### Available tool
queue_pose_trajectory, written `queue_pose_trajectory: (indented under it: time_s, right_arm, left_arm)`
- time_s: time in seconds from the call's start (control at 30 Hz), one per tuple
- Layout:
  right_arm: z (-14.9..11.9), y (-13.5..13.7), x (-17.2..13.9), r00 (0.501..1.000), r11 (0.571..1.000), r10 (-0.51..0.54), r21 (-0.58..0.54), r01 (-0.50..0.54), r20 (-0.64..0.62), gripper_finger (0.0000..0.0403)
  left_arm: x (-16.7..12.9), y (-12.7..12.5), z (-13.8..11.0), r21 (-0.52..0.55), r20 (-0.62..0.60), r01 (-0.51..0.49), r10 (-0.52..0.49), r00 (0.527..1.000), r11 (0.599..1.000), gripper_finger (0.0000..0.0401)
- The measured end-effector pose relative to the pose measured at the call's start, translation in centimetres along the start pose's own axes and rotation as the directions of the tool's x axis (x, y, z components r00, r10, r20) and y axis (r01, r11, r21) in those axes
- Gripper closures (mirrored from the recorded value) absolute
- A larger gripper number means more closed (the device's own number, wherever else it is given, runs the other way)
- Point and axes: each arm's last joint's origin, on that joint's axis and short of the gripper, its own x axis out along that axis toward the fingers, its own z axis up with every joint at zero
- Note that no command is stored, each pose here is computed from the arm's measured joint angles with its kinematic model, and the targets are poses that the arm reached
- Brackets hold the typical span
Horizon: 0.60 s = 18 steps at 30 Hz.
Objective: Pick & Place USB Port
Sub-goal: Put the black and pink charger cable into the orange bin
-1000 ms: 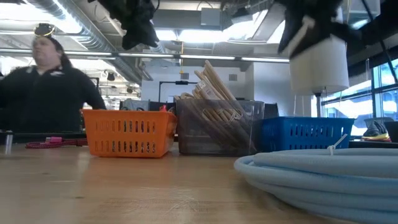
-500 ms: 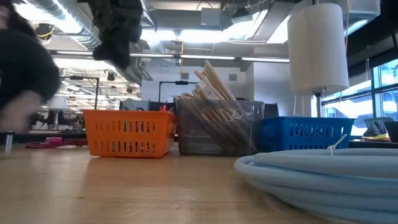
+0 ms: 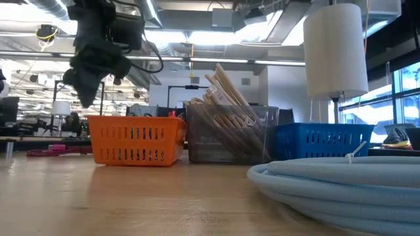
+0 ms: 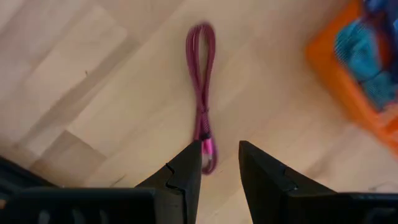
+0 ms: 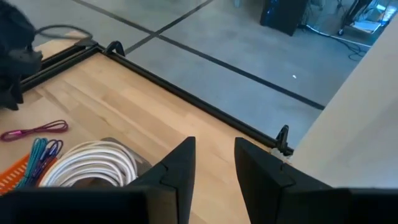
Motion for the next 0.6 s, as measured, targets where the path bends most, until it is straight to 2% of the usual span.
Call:
queue_pose_trajectory:
  time_s: [0.23, 0.47, 0.6]
  right_arm:
    - [0.0, 0.0, 0.0, 1.000, 1.000, -0.005, -0.030, 0.005, 0.006, 0.0289]
    - [0.0, 0.0, 0.0, 1.000, 1.000, -0.005, -0.030, 0.005, 0.007, 0.0289]
    - [0.1, 0.1, 0.0, 1.000, 1.000, 0.001, -0.018, -0.001, 0.010, 0.0289]
  left_arm:
    - [1.9, -0.7, -1.3, 0.043, -0.009, -0.100, 0.100, 0.995, 0.994, 0.0303]
    - [3.8, -1.2, -1.0, 0.052, 0.092, -0.050, 0.045, 0.995, 0.997, 0.0303]
    - [4.8, -0.9, -1.2, 0.037, 0.095, -0.073, 0.070, 0.993, 0.997, 0.0303]
